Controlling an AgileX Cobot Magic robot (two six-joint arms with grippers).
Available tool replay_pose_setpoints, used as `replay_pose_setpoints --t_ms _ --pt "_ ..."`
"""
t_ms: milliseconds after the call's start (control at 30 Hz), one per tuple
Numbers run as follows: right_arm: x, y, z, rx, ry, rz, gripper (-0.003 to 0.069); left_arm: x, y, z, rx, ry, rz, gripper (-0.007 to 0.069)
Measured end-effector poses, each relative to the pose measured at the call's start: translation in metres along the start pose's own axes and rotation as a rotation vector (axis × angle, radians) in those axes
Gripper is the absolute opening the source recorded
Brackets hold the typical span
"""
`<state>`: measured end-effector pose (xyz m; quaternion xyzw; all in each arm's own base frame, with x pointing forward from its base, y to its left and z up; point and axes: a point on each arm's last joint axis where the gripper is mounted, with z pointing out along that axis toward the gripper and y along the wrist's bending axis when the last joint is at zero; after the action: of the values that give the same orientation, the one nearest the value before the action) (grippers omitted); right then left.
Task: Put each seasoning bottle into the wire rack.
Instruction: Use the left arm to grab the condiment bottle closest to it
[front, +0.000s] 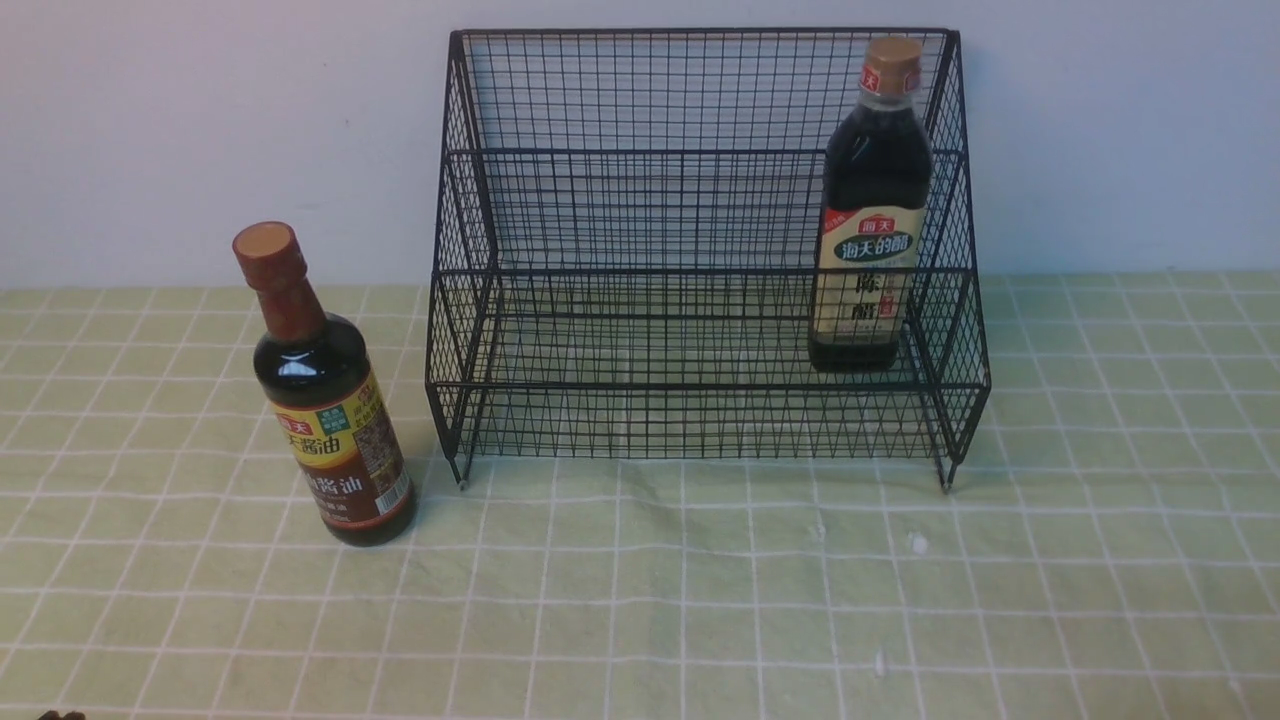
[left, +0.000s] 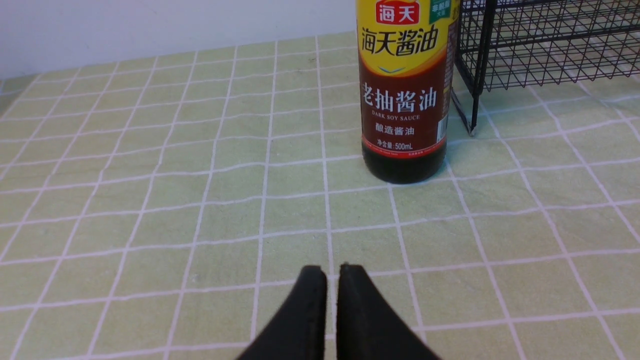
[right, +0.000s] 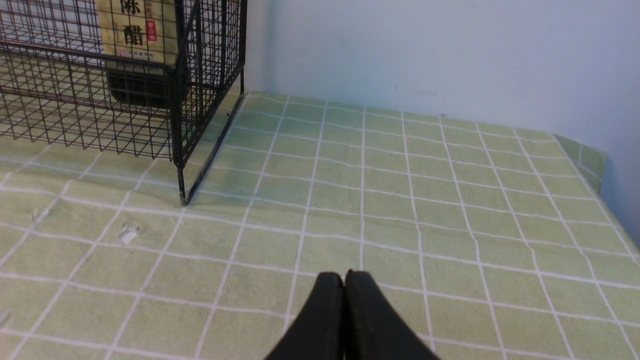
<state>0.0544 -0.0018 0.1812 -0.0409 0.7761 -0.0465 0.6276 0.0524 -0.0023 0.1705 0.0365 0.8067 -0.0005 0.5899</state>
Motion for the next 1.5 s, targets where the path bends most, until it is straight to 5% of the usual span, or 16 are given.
replay_pose_setpoints --t_ms 233,400,667,1033,1300,1500 --pt "0.000 0.000 0.000 0.000 0.000 0.000 -0.0015 -0.005 -0.001 0.000 0.012 -0.059 -0.055 0.0018" --pt "0.000 0.000 0.000 0.000 0.000 0.000 -0.0015 -0.027 0.000 -0.004 0.034 -0.302 -0.213 0.0018" --pt "0.000 0.000 0.000 0.000 0.000 0.000 -0.0015 -0.068 0.007 -0.027 0.013 -0.796 -0.231 0.0018" --pt "0.000 0.000 0.000 0.000 0.000 0.000 -0.0015 -0.148 -0.009 0.024 0.153 -0.533 0.010 0.0042" --pt "0.000 0.000 0.000 0.000 0.000 0.013 -0.0015 -0.173 -0.014 0.086 0.228 -0.389 -0.055 0.0231" --pt "0.000 0.000 0.000 0.000 0.000 0.015 -0.0015 -0.178 -0.015 0.131 0.250 -0.315 -0.073 0.0479"
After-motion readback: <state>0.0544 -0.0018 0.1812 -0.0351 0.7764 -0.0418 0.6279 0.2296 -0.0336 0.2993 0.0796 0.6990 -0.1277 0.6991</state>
